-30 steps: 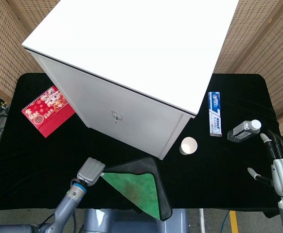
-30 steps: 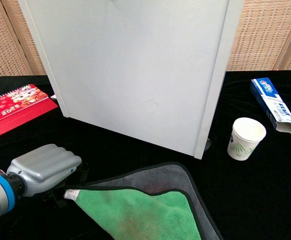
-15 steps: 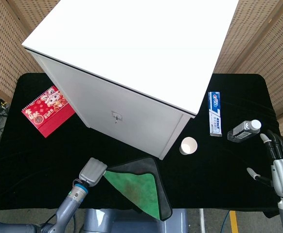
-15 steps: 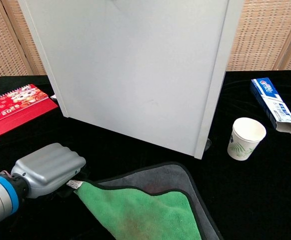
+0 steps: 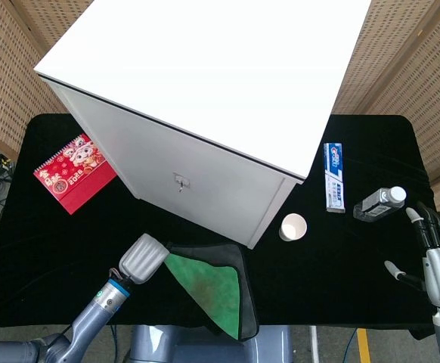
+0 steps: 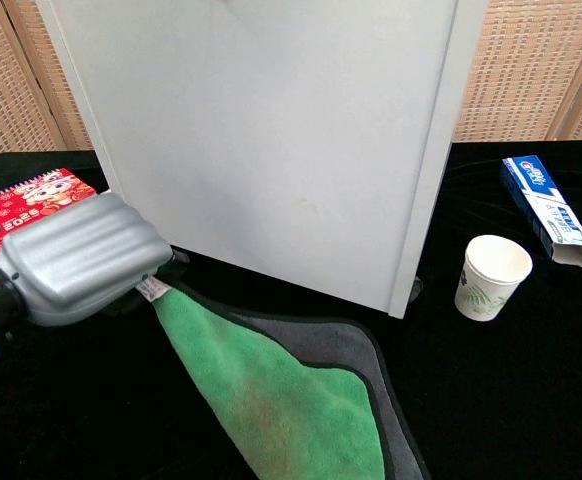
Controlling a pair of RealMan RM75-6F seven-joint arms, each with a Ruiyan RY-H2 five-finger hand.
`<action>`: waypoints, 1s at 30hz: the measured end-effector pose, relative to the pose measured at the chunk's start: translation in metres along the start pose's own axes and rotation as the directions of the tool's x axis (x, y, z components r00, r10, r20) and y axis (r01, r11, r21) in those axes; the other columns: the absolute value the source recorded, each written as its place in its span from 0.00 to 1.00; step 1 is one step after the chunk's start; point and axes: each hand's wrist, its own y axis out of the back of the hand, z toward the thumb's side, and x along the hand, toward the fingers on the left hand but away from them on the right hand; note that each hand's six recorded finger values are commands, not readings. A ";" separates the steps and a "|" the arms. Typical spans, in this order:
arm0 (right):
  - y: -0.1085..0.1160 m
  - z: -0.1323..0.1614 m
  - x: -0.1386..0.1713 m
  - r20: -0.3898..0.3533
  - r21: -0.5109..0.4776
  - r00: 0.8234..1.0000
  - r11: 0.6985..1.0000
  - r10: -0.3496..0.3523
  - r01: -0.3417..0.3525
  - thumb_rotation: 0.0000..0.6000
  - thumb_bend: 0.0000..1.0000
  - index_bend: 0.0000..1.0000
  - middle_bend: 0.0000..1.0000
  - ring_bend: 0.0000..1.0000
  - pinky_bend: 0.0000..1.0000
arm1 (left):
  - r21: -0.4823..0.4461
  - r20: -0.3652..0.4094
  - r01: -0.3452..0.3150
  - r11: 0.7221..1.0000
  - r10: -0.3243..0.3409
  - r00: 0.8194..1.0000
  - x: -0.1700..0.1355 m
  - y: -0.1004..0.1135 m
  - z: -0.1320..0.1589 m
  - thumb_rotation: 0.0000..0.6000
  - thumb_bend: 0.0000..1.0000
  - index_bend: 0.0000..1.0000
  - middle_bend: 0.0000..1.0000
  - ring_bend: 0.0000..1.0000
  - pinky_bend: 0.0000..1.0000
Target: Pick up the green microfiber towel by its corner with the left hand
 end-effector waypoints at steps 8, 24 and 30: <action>-0.001 0.001 0.000 -0.003 0.001 1.000 1.000 -0.002 0.002 1.00 0.17 0.03 0.00 0.00 0.00 | 0.132 0.038 -0.147 0.980 0.144 0.989 0.003 0.041 -0.016 1.00 0.60 0.66 0.96 0.87 0.79; -0.002 0.001 0.001 0.001 -0.003 1.000 1.000 -0.004 0.004 1.00 0.17 0.03 0.00 0.00 0.00 | 0.288 0.146 -0.400 0.870 0.373 0.916 0.019 0.126 -0.018 1.00 0.60 0.66 0.96 0.87 0.79; 0.000 0.000 0.001 0.002 -0.012 1.000 1.000 -0.008 0.008 1.00 0.17 0.02 0.00 0.00 0.00 | 0.311 0.147 -0.435 0.845 0.409 0.900 0.022 0.143 -0.017 1.00 0.60 0.66 0.96 0.87 0.79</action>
